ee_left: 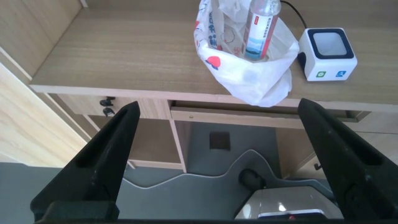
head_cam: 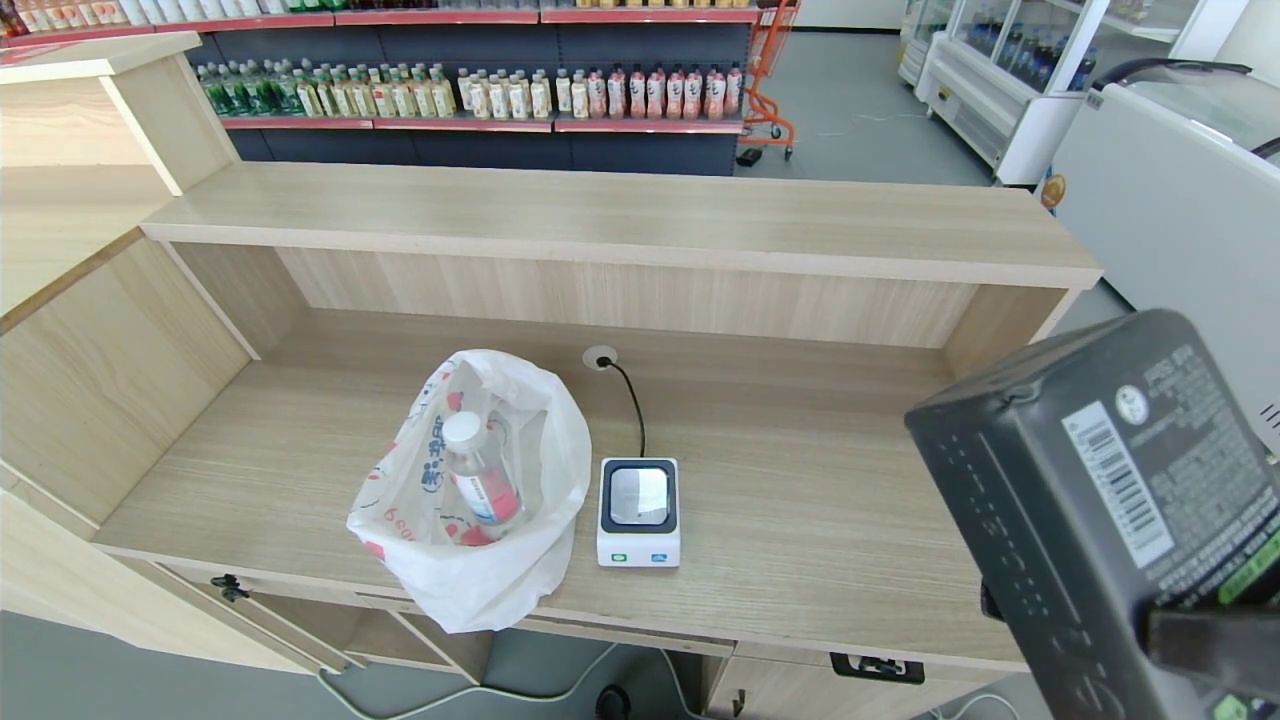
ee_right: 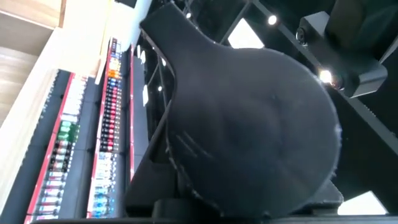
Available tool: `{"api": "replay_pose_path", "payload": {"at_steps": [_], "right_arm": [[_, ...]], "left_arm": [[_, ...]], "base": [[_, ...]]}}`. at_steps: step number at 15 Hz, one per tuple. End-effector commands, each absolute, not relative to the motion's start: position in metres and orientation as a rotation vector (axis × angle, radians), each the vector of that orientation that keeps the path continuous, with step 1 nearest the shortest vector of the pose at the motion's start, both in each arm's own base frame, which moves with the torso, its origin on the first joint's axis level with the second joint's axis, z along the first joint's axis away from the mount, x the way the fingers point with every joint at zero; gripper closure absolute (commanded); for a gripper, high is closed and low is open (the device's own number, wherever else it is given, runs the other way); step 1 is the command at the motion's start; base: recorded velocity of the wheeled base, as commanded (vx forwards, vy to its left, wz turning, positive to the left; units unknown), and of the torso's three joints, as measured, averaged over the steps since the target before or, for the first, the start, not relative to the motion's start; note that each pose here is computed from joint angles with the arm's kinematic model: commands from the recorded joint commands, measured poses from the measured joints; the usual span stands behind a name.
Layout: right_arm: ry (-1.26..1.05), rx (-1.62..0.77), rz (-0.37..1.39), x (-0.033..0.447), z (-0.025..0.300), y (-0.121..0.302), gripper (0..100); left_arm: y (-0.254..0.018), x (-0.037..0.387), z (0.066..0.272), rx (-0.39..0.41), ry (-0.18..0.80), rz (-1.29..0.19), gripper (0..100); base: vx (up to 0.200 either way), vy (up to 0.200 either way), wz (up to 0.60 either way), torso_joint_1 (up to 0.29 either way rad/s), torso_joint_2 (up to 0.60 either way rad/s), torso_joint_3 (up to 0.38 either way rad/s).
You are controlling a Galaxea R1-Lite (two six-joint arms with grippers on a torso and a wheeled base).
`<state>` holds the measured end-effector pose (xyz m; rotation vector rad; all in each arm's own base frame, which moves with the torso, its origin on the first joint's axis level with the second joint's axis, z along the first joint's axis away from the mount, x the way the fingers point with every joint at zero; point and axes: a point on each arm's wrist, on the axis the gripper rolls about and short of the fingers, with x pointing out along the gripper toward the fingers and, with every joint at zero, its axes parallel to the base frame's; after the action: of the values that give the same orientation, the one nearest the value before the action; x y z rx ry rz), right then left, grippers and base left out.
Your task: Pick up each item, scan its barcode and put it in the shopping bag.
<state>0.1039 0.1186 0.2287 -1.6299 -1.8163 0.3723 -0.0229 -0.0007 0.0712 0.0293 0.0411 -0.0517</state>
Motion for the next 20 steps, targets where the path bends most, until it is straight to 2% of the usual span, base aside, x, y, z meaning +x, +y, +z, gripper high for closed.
{"api": "replay_pose_path", "payload": {"at_steps": [1, 14, 17, 19, 20], "right_arm": [[-1.854, -1.593, 0.397, 0.098, 0.228, 0.123, 100], [-1.872, -1.536, 0.469, 0.094, 0.225, 0.131, 100], [-1.484, -1.528, 0.675, 0.12, 0.2, 0.15, 100], [-0.909, -1.439, 0.588, 0.124, 0.203, 0.127, 100], [-0.694, -1.339, 0.574, 0.126, 0.2, 0.115, 100]], "left_arm": [[-0.001, -0.023, 0.071, 0.028, 0.041, -0.051, 0], [-0.001, -0.023, 0.071, 0.028, 0.041, -0.051, 0], [-0.001, -0.023, 0.071, 0.028, 0.041, -0.051, 0], [-0.001, -0.023, 0.071, 0.028, 0.041, -0.051, 0], [-0.001, -0.023, 0.071, 0.028, 0.041, -0.051, 0]], "base": [[0.0, 0.0, 0.0, 0.0, 0.0, 0.0], [0.0, 0.0, 0.0, 0.0, 0.0, 0.0], [0.0, 0.0, 0.0, 0.0, 0.0, 0.0], [0.0, 0.0, 0.0, 0.0, 0.0, 0.0], [0.0, 0.0, 0.0, 0.0, 0.0, 0.0]]}}
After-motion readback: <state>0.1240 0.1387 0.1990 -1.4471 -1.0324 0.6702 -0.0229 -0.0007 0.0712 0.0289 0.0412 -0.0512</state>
